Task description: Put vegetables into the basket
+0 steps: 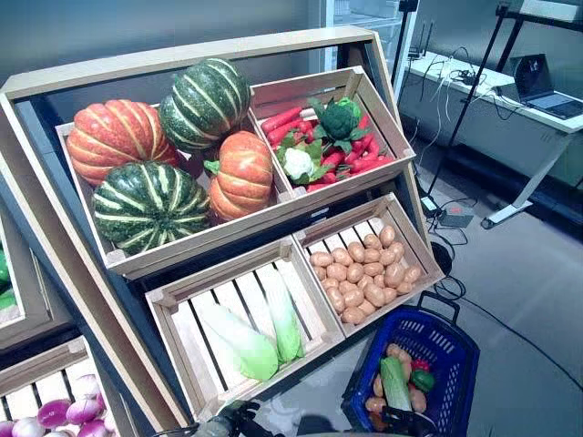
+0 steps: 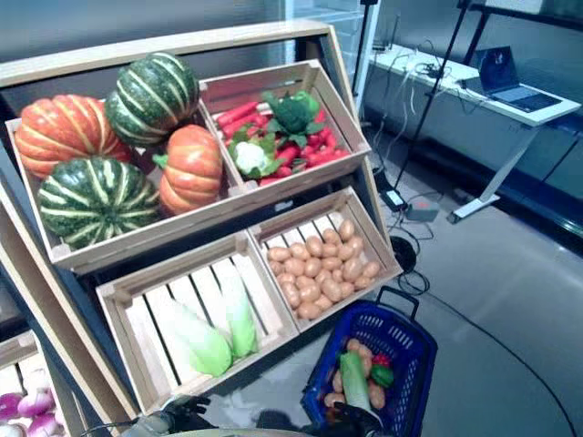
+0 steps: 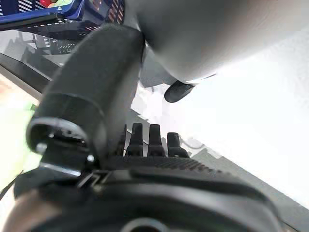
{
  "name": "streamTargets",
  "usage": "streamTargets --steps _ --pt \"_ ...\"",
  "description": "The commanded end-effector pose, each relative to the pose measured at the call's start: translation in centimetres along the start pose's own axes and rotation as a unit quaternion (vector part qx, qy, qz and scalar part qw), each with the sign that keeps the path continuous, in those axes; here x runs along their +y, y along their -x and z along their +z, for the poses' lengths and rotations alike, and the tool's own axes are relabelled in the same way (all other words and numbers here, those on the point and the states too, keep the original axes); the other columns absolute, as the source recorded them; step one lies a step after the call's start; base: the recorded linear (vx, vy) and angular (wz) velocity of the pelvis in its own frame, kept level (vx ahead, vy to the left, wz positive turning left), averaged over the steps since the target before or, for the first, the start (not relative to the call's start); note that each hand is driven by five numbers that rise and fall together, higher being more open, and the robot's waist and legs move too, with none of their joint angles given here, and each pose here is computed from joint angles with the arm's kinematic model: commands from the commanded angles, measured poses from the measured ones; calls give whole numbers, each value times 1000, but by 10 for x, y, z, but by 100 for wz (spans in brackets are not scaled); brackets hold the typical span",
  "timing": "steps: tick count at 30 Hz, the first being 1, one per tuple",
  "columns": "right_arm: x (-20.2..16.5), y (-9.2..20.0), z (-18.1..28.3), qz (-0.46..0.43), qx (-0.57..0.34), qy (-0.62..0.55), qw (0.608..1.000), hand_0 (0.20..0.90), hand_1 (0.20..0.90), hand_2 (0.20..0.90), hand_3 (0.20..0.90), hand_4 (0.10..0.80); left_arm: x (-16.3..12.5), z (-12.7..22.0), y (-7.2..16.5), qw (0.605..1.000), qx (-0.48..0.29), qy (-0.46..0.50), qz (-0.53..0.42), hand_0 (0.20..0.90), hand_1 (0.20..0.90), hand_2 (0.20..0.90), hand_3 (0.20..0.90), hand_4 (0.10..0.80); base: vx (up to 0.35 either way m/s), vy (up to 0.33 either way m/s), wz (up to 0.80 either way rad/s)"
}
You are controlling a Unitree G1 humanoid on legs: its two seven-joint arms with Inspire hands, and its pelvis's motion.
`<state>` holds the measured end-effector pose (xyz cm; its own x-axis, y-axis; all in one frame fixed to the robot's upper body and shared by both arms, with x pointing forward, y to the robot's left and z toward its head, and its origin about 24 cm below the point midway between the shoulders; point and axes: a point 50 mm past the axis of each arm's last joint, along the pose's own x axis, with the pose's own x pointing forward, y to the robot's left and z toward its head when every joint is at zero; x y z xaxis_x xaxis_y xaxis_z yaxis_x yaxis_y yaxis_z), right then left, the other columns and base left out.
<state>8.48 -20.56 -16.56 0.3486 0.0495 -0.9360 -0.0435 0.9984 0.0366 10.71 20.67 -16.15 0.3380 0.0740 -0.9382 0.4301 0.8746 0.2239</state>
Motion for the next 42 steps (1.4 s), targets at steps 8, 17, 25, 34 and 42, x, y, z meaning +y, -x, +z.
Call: streamTargets --steps 8,17,25,34,42 --pt "14 -6 32 40 -47 13 998 900 900 900 900 800 7 25 -3 998 -41 -11 37 900 900 900 900 800 -22 -1 0" --pt "18 -6 26 41 -30 25 998 900 900 900 900 800 13 53 0 989 -129 -14 63 900 900 900 900 800 -4 1 0" --pt "14 -6 36 32 -38 33 998 900 900 900 900 800 22 149 33 950 -305 -39 -51 900 900 900 900 800 -60 13 0" --pt "8 -2 28 17 -38 20 999 900 900 900 900 800 83 203 96 888 -455 -14 67 900 900 900 900 800 -11 2 0" --pt "-3 1 22 4 -46 -1 999 900 900 900 900 800 129 183 101 887 -423 -21 185 900 900 900 900 800 4 -27 9"
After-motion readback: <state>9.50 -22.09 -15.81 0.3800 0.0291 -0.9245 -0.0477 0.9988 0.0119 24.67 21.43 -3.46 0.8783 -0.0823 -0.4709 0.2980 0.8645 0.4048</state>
